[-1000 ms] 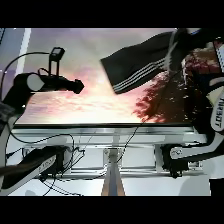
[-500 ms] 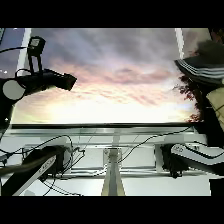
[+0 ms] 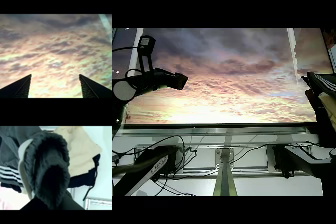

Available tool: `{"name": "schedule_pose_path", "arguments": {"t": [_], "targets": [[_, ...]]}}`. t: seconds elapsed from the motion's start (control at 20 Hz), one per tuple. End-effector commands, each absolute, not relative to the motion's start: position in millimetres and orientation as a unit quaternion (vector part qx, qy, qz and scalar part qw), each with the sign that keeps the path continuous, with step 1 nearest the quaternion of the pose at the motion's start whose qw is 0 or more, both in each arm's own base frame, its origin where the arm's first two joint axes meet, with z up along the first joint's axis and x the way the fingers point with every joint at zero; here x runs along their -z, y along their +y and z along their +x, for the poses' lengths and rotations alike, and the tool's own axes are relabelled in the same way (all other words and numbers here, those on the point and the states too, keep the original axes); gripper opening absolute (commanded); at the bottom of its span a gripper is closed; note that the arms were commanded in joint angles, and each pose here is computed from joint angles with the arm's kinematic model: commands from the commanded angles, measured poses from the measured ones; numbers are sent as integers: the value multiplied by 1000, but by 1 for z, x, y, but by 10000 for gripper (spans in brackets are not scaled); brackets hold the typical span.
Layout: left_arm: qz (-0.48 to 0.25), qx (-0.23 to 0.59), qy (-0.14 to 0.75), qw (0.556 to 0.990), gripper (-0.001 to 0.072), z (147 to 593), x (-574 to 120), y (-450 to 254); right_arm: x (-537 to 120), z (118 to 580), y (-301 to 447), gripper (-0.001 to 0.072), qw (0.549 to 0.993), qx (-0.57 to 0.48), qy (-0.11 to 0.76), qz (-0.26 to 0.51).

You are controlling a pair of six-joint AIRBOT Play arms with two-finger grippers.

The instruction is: Fold the clothes and pants, and hang the long-sleeved shirts on hangers.

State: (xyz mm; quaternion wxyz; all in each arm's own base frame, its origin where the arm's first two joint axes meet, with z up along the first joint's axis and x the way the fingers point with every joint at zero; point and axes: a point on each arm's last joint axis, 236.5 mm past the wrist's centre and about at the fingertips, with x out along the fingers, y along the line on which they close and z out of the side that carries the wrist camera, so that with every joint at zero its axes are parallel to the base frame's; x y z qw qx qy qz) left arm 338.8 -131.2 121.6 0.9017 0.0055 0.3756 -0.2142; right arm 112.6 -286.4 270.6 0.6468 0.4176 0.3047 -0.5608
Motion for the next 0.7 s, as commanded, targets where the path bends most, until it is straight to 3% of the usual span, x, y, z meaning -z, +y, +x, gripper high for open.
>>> {"name": "schedule_pose_path", "arguments": {"t": [0.0,0.1,0.2,0.25,0.3,0.35,0.4,0.65], "targets": [[5,214,374,902,702,339,-122,-131,-279,97,-285,171,639,579,283,419],[5,214,375,902,702,339,-122,-131,-280,98,-287,674,642,580,280,417],[5,214,375,902,702,339,-122,-131,-279,99,-288,678,643,577,281,418],[5,214,375,902,702,339,-122,-131,-276,104,-288,622,646,568,284,423],[5,214,375,902,702,339,-122,-131,-274,111,-287,453,650,557,288,429],[5,214,375,902,702,339,-122,-131,-272,118,-286,164,656,543,292,435],[5,214,375,902,702,339,-122,-131,-270,128,-284,28,666,526,300,435],[5,214,375,902,702,339,-122,-131,-256,207,-249,28,764,372,414,326]]}}
